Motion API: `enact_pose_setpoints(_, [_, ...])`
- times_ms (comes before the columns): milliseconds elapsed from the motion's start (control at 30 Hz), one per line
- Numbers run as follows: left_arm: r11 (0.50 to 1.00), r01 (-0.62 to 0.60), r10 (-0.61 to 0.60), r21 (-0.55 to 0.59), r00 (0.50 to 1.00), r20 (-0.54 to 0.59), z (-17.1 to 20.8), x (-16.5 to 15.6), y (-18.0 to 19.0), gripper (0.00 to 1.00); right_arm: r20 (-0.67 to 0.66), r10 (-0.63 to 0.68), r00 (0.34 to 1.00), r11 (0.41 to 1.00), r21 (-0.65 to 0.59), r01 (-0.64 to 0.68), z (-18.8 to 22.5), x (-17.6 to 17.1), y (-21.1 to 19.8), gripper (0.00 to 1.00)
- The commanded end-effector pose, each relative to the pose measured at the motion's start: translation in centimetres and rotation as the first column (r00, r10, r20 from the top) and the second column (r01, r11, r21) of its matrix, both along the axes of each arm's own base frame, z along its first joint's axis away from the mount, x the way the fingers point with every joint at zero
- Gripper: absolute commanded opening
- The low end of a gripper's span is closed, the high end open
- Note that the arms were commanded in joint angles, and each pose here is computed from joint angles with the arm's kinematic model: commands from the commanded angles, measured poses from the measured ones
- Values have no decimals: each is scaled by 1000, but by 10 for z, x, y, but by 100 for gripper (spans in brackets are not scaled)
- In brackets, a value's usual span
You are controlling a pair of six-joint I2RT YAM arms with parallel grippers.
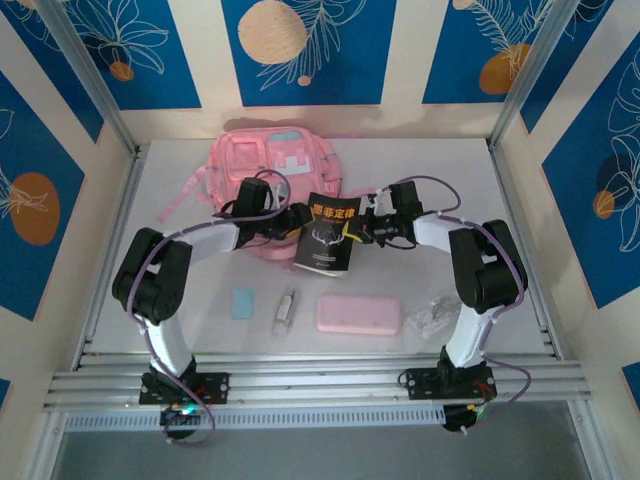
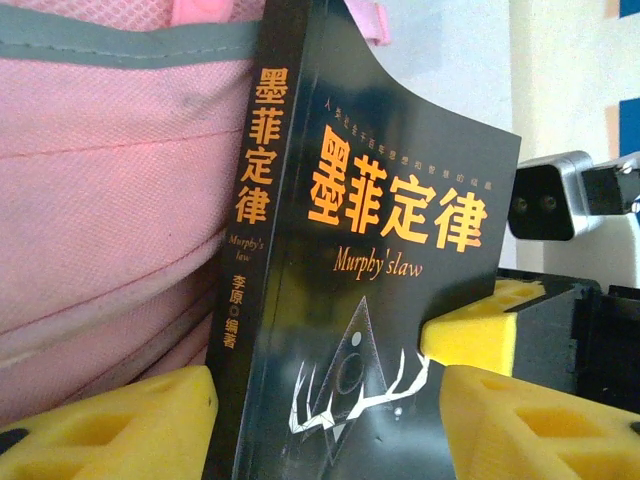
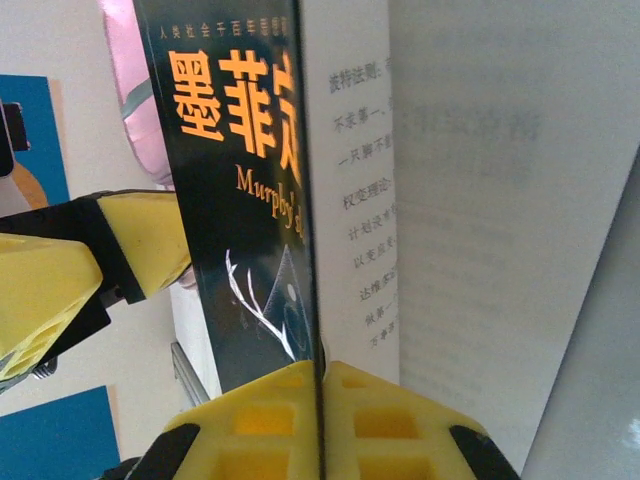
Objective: Pack the student bag
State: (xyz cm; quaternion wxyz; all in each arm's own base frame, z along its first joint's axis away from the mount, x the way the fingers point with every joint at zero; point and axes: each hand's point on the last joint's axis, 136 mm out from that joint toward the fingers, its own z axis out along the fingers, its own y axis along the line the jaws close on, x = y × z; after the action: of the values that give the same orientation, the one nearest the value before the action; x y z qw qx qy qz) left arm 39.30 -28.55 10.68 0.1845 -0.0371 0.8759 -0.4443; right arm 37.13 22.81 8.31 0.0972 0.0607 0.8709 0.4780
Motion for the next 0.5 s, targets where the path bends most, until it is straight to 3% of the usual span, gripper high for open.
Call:
enact_pose_setpoints(0, [996, 83, -81, 39, 995, -52, -16, -15, -13, 60, 33, 26, 999, 1000, -5, -26, 5, 4, 7, 0])
enact_pose_setpoints(233, [952, 93, -72, 292, 994, -83, -39, -15, 8, 69, 32, 30, 999, 999, -24, -29, 1, 4, 8, 0])
enact_pose_setpoints(467, [945, 117, -90, 307, 991, -98, -46, -14, 2, 69, 27, 29, 999, 999, -25, -28, -2, 5, 8, 0])
